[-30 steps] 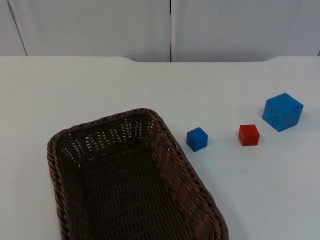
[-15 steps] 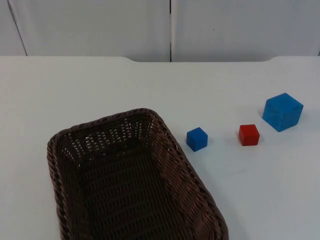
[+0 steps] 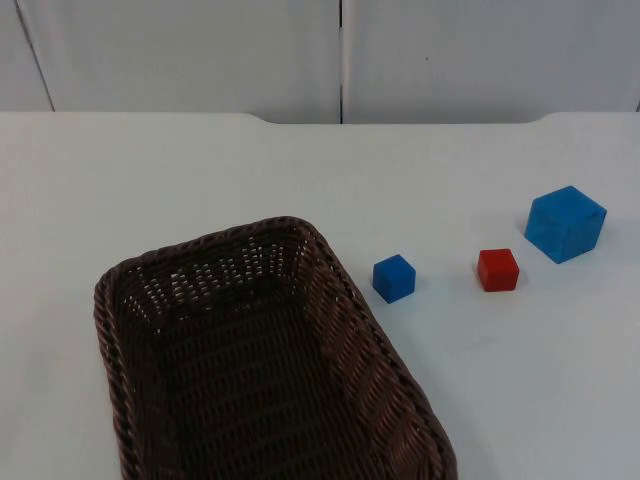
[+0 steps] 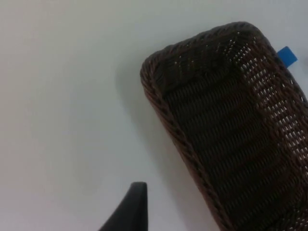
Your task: Pick up the basket with the left hand and place the largest block into the basket with the right hand.
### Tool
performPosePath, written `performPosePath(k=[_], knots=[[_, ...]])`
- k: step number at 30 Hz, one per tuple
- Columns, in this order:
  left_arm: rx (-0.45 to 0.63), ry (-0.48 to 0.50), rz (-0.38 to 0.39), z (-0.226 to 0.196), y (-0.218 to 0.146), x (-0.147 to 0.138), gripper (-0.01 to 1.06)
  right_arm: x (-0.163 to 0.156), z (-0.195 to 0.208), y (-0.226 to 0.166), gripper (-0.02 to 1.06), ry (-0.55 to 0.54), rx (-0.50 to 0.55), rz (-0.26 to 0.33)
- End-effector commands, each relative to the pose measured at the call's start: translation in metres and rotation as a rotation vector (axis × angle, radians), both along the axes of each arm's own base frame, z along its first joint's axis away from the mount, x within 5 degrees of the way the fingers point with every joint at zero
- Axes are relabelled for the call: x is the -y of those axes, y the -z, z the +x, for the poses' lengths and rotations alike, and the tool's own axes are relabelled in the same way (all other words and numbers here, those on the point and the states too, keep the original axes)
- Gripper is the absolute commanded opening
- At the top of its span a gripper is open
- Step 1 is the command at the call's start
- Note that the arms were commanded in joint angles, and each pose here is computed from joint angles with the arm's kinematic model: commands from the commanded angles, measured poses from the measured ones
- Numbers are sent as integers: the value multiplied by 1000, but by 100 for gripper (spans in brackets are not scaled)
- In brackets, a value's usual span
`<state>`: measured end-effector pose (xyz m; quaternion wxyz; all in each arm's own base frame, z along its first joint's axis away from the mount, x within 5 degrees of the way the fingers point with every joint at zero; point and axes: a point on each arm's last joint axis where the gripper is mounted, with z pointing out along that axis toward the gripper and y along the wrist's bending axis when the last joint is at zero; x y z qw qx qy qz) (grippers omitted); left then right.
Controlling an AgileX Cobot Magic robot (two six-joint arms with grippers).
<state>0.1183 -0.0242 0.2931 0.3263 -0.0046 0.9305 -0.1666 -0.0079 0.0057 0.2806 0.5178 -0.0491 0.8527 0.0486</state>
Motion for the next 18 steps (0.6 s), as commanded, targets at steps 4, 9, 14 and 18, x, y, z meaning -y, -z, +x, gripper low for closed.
performPosePath(k=[4, 9, 14, 18], knots=[[-22, 15, -64, 21, 5, 4, 105, 0, 0, 0, 105, 6, 4, -2], [-55, 69, -119, 37, 13, 9, 105, 0, 0, 0, 105, 6, 4, -2], [-94, 55, -136, 54, 25, 8, 105, 0, 0, 0, 105, 6, 4, -2], [-133, 39, -126, 64, 35, 6, 105, 0, 0, 0, 105, 6, 4, -2]])
